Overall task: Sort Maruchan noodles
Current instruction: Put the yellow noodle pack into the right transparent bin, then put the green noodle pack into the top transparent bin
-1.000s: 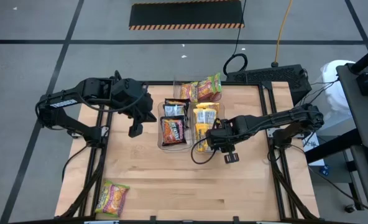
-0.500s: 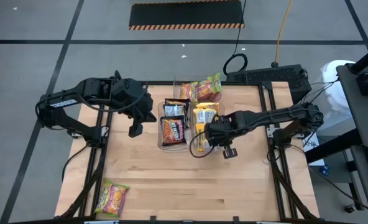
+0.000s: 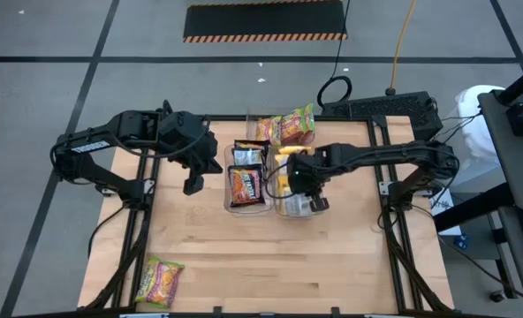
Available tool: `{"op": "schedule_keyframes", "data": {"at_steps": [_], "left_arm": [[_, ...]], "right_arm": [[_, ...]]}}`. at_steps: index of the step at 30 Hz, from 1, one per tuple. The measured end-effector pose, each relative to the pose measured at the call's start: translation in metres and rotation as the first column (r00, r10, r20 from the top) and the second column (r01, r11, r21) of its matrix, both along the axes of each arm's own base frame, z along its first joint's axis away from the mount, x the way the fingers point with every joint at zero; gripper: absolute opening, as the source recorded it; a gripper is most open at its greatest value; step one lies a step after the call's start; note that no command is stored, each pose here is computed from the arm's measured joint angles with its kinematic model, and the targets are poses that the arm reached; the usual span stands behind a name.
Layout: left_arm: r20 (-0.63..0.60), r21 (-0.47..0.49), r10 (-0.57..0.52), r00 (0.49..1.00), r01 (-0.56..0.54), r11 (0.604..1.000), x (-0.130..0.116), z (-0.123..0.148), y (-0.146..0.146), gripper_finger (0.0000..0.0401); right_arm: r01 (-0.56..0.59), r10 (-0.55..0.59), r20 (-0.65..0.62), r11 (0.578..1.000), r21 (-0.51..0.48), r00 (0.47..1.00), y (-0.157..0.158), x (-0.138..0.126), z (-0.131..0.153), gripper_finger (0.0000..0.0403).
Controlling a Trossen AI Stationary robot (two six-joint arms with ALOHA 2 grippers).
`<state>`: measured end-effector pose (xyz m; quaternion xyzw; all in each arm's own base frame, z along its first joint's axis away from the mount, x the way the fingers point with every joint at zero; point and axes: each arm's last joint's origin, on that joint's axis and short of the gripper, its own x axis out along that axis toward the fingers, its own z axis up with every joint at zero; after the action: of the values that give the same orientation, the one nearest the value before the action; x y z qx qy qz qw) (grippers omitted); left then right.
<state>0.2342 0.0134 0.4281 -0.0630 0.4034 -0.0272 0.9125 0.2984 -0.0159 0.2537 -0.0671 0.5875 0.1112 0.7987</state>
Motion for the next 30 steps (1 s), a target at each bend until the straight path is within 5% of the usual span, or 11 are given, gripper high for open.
{"op": "schedule_keyframes", "data": {"at_steps": [16, 22, 30], "left_arm": [[0.0, 0.004, -0.004, 1.0, 0.004, 1.0, 0.0, 0.0, 0.0, 0.0026], [-0.017, 0.003, -0.004, 1.0, 0.004, 1.0, -0.001, -0.001, 0.0, 0.0026], [-0.076, -0.003, -0.002, 0.997, 0.002, 1.0, -0.006, -0.005, 0.0, 0.0026]], "right_arm": [[0.014, -0.012, 0.036, 0.998, -0.058, 0.999, -0.008, 0.001, -0.007, 0.0002], [0.058, -0.047, 0.064, 0.98, -0.192, 0.997, -0.011, -0.004, 0.004, 0.0035], [0.09, -0.066, 0.149, 0.983, -0.161, 0.987, -0.009, -0.017, 0.026, 0.0077]]}}
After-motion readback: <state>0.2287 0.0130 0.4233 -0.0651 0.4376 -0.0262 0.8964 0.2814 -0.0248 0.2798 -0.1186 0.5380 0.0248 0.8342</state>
